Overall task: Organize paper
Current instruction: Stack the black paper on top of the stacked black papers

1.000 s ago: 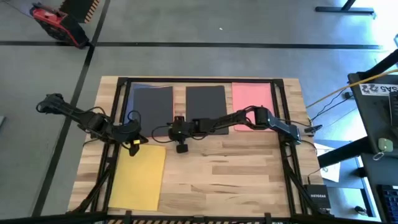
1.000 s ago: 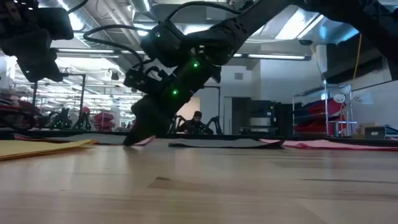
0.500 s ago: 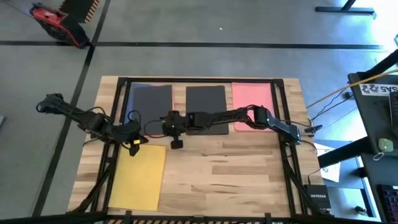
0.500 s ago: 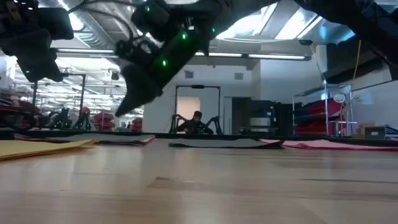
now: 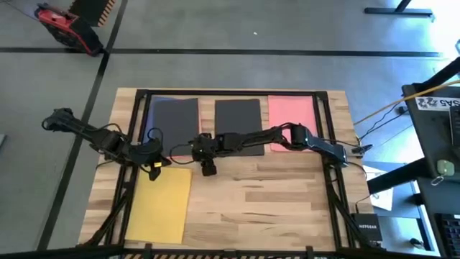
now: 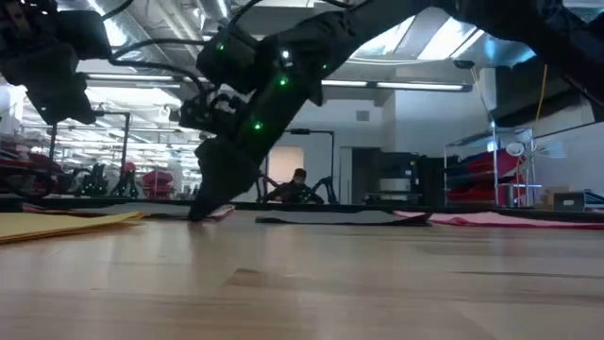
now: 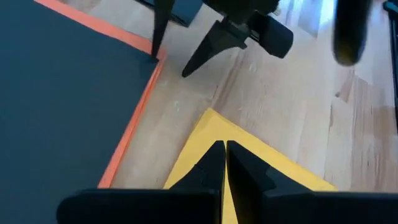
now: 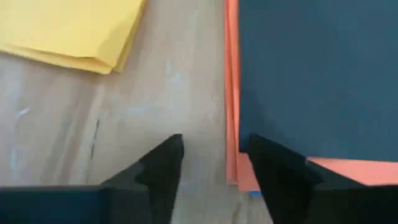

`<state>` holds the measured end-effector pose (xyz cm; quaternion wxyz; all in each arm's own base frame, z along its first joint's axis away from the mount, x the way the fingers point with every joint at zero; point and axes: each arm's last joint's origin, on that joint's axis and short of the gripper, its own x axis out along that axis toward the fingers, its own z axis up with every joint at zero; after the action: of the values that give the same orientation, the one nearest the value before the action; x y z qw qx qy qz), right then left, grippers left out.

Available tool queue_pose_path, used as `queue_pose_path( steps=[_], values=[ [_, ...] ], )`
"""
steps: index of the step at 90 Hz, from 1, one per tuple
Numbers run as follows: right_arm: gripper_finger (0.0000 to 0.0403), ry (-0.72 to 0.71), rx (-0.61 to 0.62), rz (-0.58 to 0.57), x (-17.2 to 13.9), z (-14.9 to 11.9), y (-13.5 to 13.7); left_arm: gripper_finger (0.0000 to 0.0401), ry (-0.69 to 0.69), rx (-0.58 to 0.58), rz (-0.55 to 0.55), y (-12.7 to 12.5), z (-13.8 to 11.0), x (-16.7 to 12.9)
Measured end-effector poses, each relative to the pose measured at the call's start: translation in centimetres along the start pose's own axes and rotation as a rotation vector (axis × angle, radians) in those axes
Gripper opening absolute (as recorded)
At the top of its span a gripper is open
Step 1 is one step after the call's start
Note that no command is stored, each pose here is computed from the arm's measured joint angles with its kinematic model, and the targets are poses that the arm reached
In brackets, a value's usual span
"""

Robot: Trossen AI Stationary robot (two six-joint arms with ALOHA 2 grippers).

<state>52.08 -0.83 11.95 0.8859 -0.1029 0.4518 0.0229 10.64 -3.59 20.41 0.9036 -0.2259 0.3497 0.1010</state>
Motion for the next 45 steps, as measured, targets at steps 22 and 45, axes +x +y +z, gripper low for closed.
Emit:
queue_pose_path(
  steps=[22,45],
  values=[
    [0.0218,-0.008,0.002,-0.017,0.10,0.09,-0.01,0.0000,0.000,-0.003,0.000,0.00,0.00,0.00],
    [0.0214,-0.038,0.006,-0.034,0.66,0.11,-0.15,0.0000,0.001,0.000,0.001,0.01,-0.01,0.00]
  ],
)
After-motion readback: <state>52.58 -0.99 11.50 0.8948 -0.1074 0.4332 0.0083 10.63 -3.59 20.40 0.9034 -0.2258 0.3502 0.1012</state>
